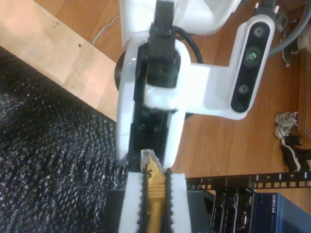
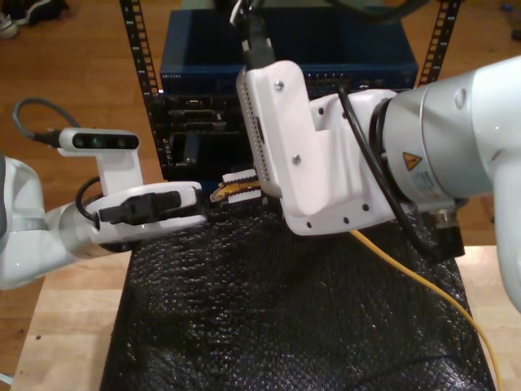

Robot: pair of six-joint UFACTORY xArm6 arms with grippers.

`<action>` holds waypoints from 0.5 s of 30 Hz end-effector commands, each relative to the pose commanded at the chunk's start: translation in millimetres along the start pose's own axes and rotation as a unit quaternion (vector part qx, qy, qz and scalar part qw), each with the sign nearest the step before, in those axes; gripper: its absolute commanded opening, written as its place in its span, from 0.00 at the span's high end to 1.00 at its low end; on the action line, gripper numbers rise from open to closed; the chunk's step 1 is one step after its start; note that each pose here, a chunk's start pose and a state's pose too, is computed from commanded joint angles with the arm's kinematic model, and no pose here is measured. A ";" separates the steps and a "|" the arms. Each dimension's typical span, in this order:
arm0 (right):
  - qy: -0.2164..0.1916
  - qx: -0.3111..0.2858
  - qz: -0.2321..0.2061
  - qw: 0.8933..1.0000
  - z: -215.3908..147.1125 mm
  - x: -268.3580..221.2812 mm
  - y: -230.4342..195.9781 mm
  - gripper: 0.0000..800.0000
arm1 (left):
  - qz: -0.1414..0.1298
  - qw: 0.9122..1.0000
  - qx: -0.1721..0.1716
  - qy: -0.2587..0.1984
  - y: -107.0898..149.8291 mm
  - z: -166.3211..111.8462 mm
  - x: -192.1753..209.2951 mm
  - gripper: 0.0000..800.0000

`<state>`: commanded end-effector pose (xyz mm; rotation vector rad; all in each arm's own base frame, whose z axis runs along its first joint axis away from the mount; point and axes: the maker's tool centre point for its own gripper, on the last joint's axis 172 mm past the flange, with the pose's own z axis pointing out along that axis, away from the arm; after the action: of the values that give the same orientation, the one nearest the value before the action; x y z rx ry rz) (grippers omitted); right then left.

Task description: Grab the cable and plug it in

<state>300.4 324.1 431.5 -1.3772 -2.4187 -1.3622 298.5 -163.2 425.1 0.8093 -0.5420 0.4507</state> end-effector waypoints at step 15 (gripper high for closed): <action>-0.037 -0.023 0.113 0.993 -15.5 -50.7 27.2 1.00 | 0.084 0.991 0.096 -0.027 -1.1 -39.0 53.3 0.01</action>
<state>344.9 284.9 437.6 -1.6822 -2.2014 -1.3393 351.3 -124.7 434.8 0.9672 -0.6273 0.6451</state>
